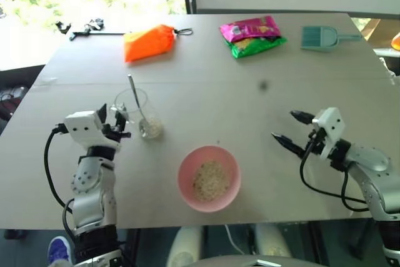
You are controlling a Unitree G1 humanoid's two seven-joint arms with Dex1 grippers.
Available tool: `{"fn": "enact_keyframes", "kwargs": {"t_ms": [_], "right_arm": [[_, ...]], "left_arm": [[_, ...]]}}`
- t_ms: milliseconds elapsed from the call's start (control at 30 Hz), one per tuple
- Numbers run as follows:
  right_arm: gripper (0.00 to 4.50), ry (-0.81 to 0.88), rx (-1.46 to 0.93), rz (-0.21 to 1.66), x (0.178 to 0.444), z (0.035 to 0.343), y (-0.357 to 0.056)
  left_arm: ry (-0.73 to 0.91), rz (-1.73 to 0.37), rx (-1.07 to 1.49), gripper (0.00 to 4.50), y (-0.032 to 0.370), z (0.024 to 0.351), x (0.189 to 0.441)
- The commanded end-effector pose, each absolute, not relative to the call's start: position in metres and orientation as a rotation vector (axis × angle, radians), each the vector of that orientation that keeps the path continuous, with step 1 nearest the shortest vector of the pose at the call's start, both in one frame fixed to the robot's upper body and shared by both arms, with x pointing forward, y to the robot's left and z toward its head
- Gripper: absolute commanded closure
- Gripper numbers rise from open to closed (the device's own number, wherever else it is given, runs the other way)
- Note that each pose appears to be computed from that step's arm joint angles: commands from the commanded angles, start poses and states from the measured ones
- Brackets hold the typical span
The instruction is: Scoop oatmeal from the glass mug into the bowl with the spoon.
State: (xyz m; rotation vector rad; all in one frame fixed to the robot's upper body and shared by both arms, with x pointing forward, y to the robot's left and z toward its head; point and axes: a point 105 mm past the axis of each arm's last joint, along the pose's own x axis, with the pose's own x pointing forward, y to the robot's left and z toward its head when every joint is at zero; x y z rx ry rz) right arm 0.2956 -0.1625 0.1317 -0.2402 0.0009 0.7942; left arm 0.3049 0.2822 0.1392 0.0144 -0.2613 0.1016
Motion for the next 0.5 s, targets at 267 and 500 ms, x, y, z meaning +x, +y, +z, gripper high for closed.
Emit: {"fn": "enact_keyframes", "kwargs": {"t_ms": [267, 500], "right_arm": [[0.00, -0.030, -0.286, 0.784, 0.289, 0.134, -0.177], [0.00, -0.022, -0.298, 0.778, 0.274, 0.131, -0.190]], "left_arm": [[-0.226, 0.033, 0.065, 0.04, 0.275, 0.153, 0.256], [-0.100, -0.069, 0.056, 0.04, 0.269, 0.139, 0.224]]}}
